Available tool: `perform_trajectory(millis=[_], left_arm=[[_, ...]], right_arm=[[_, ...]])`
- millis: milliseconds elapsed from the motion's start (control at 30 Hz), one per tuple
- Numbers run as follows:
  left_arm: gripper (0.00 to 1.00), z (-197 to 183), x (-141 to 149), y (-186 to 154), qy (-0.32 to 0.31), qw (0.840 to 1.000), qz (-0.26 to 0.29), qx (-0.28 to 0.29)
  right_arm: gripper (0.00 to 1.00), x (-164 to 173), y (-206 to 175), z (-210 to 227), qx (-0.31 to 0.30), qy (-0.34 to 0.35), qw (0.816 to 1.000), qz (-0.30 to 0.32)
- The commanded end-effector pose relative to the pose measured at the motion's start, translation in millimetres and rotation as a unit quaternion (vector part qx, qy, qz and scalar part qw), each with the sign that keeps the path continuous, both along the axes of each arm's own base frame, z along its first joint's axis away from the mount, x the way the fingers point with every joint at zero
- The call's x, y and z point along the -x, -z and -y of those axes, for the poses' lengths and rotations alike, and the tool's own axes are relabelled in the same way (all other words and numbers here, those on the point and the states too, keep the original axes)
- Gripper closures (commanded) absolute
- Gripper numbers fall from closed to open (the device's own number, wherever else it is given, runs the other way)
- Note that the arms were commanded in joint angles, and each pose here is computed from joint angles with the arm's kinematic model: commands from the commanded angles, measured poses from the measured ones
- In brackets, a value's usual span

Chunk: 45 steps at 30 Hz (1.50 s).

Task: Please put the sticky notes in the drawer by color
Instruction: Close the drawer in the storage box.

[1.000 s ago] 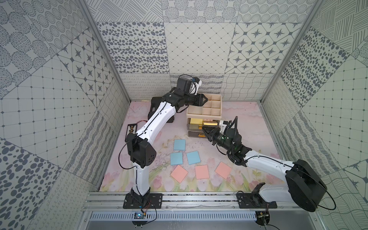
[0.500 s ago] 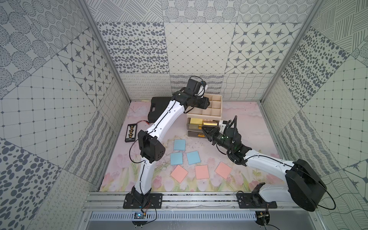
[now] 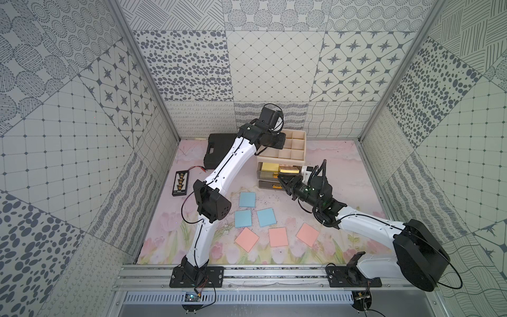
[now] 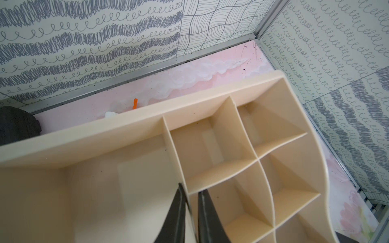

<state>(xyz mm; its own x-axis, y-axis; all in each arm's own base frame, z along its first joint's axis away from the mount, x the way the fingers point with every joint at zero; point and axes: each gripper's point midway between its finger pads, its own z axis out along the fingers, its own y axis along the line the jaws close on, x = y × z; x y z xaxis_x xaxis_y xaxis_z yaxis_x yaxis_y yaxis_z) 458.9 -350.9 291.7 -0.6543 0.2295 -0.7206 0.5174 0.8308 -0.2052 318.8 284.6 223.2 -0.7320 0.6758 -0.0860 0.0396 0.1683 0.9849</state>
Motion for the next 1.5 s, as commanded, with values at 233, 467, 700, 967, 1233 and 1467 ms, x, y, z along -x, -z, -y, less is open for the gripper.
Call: perform_trajectory(millis=[233,467,700,967,1233,1467], left_arm=[[1.00,-4,2,11,-0.030,0.998,0.014,-0.058],[1.00,-8,-1,2,-0.076,0.992,0.050,-0.082],[1.00,-14,-4,4,-0.115,0.987,0.057,-0.098],[1.00,-21,-9,0,-0.147,0.982,0.065,-0.099],[1.00,-24,-10,1,-0.154,0.981,0.064,-0.102],[1.00,-23,-8,1,-0.150,0.982,0.062,-0.100]], right_arm=[[0.97,13,34,-2,0.050,-0.026,0.998,-0.029],[0.95,21,35,-2,0.053,-0.030,0.998,-0.034],[0.95,28,33,-6,0.053,-0.031,0.997,-0.037],[0.97,37,31,-14,0.054,-0.032,0.997,-0.040],[0.96,39,29,-9,0.068,-0.020,0.997,-0.037],[0.96,23,32,11,0.083,0.004,0.996,-0.032]])
